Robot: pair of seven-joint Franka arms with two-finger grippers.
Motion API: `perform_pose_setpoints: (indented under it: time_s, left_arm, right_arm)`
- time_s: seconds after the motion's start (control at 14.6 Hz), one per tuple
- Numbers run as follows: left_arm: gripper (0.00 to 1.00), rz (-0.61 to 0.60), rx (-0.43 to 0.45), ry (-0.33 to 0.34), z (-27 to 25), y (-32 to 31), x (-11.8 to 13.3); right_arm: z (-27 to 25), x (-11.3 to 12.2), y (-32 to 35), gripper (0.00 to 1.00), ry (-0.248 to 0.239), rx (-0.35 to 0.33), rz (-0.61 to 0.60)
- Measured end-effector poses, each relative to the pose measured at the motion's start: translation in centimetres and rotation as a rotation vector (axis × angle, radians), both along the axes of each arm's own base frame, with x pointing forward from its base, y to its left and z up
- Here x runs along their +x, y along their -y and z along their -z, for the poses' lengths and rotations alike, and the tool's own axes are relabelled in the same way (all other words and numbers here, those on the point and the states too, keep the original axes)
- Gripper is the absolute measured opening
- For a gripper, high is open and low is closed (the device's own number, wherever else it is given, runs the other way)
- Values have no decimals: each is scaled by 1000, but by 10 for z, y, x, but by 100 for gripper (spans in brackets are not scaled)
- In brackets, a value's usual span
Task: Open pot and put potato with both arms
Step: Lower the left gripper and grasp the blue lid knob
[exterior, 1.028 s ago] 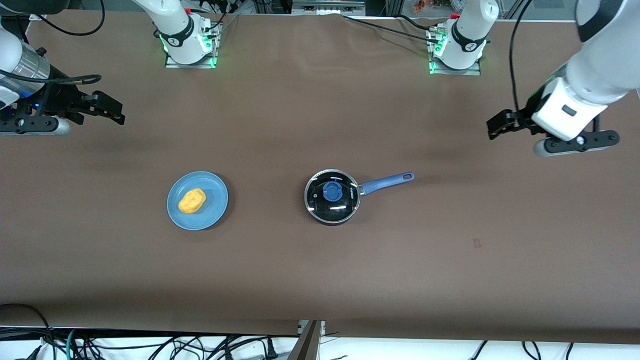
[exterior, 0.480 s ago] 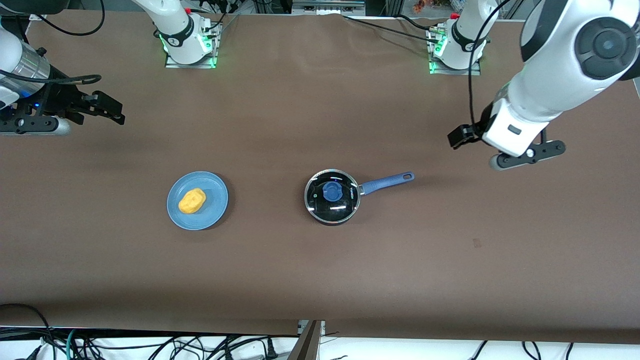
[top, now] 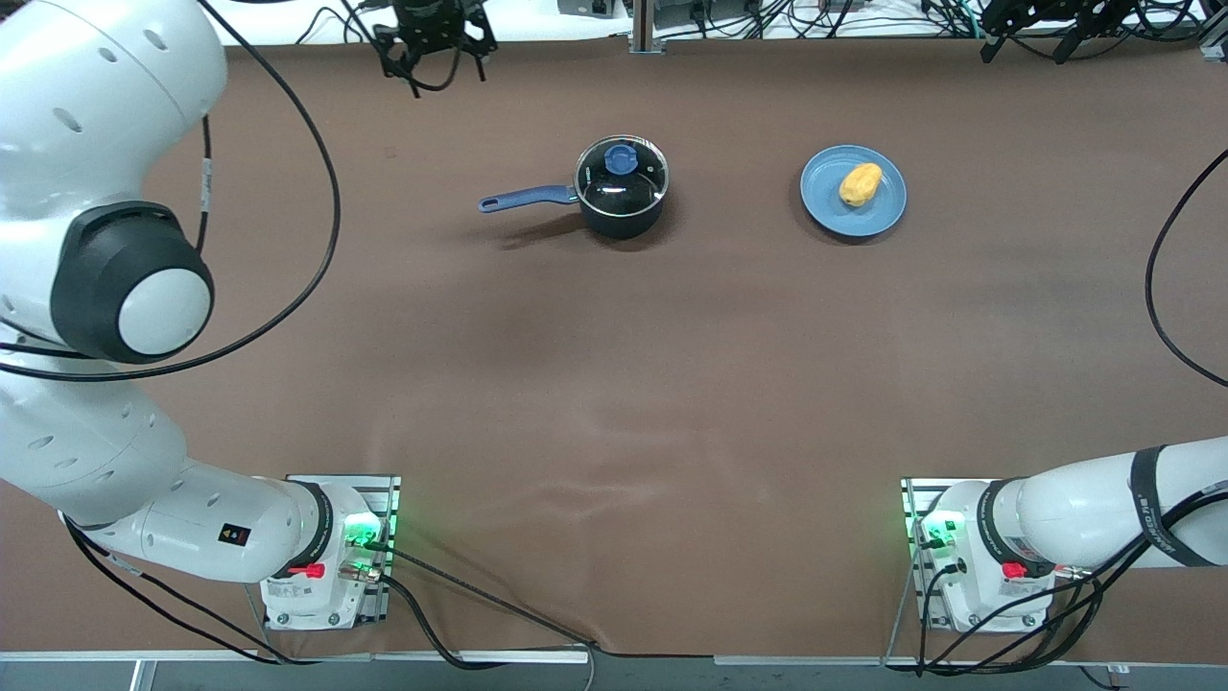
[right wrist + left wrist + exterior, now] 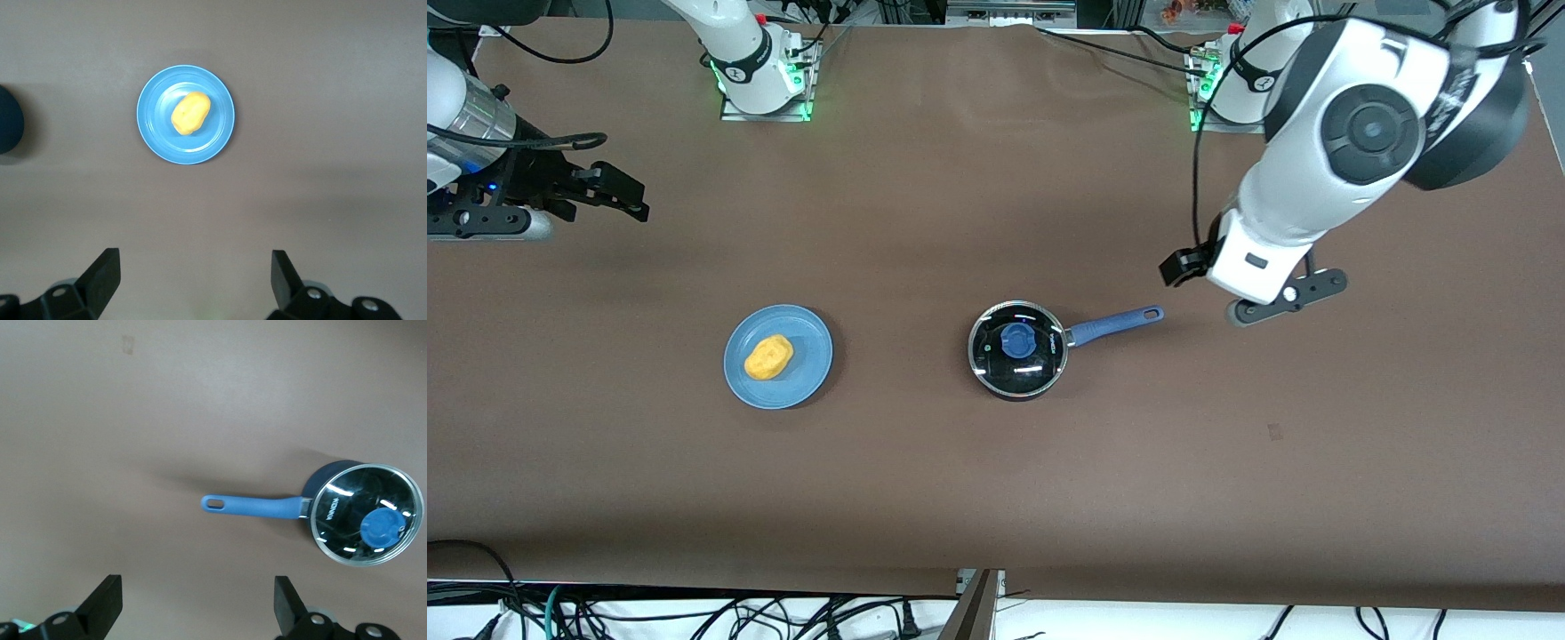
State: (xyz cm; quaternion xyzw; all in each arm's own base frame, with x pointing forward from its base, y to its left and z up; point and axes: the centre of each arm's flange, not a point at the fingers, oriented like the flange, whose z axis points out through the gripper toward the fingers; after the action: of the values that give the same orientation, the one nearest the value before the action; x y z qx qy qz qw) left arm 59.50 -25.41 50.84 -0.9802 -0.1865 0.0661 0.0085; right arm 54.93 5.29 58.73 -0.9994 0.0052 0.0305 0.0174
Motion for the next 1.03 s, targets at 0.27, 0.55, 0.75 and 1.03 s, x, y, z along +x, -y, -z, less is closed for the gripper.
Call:
perform_pose_setpoints:
  time_s: [0.27, 0.55, 0.75, 1.03]
  left_arm:
    - [100, -47, 3, 1, 24, 26, 2]
    - [100, -98, 1, 9, 45, 43, 7]
    - [100, -140, 0, 15, 66, 62, 8]
    - [100, -215, 12, 28, 97, 97, 3]
  right_arm:
    - [0, 0, 1, 100, 0, 0, 1]
    - [0, 0, 0, 100, 0, 0, 1]
    - [0, 0, 0, 100, 0, 0, 0]
    - [0, 0, 0, 100, -1, 0, -1]
